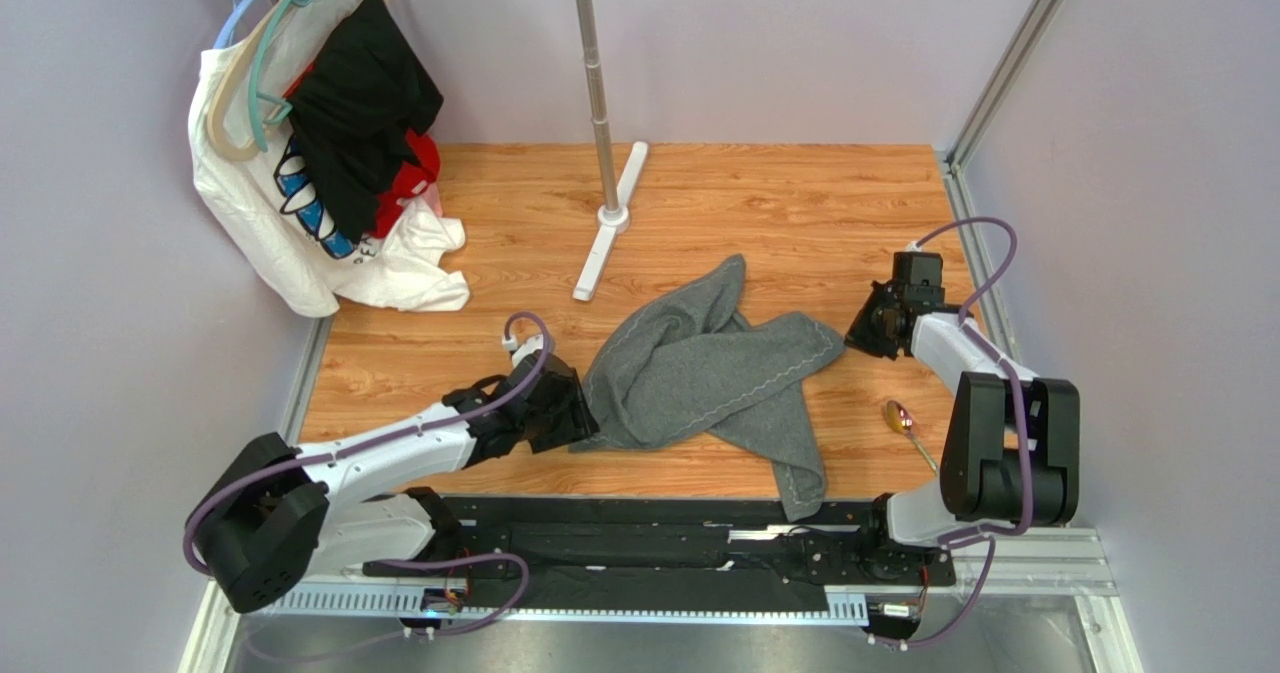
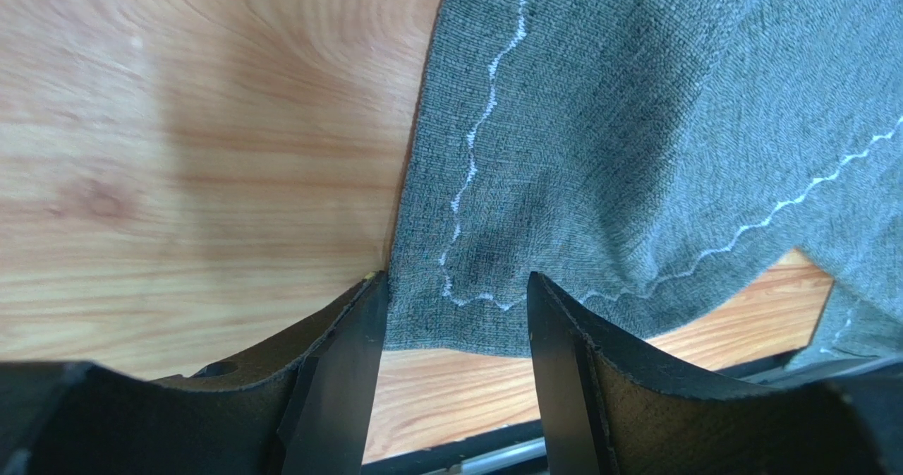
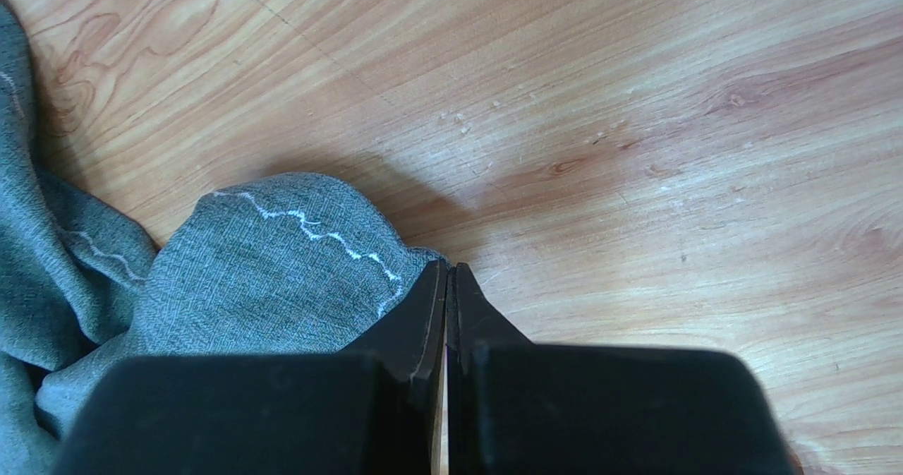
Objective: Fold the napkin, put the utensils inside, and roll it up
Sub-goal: Flatten the napkin out
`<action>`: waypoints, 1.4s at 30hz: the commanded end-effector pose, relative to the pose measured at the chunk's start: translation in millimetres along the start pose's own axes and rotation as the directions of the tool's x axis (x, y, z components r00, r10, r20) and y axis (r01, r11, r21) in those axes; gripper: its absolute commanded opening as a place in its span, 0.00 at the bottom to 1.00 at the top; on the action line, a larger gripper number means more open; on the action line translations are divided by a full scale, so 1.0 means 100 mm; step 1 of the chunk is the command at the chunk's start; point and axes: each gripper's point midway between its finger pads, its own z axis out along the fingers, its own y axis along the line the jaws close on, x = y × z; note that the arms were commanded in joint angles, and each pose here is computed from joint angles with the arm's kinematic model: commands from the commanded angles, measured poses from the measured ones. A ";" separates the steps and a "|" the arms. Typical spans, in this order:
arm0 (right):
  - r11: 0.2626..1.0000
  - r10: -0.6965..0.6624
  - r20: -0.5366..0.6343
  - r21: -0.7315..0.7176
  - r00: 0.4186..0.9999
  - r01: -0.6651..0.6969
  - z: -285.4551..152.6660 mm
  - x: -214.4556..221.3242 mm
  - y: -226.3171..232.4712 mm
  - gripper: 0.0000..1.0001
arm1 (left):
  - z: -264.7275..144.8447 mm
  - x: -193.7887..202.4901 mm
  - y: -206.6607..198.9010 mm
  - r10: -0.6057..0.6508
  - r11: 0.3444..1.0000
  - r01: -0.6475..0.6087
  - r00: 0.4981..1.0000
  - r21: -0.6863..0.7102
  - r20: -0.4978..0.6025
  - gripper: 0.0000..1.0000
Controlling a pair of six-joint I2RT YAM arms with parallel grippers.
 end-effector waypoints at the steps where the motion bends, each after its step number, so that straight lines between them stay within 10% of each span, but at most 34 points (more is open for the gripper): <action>1: 0.999 -0.001 0.043 -0.053 0.999 0.004 -0.12 -0.12 0.12 0.00 | 0.02 0.36 0.31 -0.036 0.990 0.024 0.996 -0.138 -0.086 0.61; 32: 0.998 -0.026 0.066 -0.049 0.997 0.029 -0.33 -0.18 0.12 0.00 | -0.06 0.49 0.59 0.059 0.917 -0.079 0.996 -0.391 -0.063 0.50; 42: 0.998 -0.029 0.083 -0.057 0.996 0.034 -0.43 -0.22 0.14 0.00 | 0.09 0.67 0.72 0.068 0.900 -0.118 0.989 -0.419 -0.132 0.23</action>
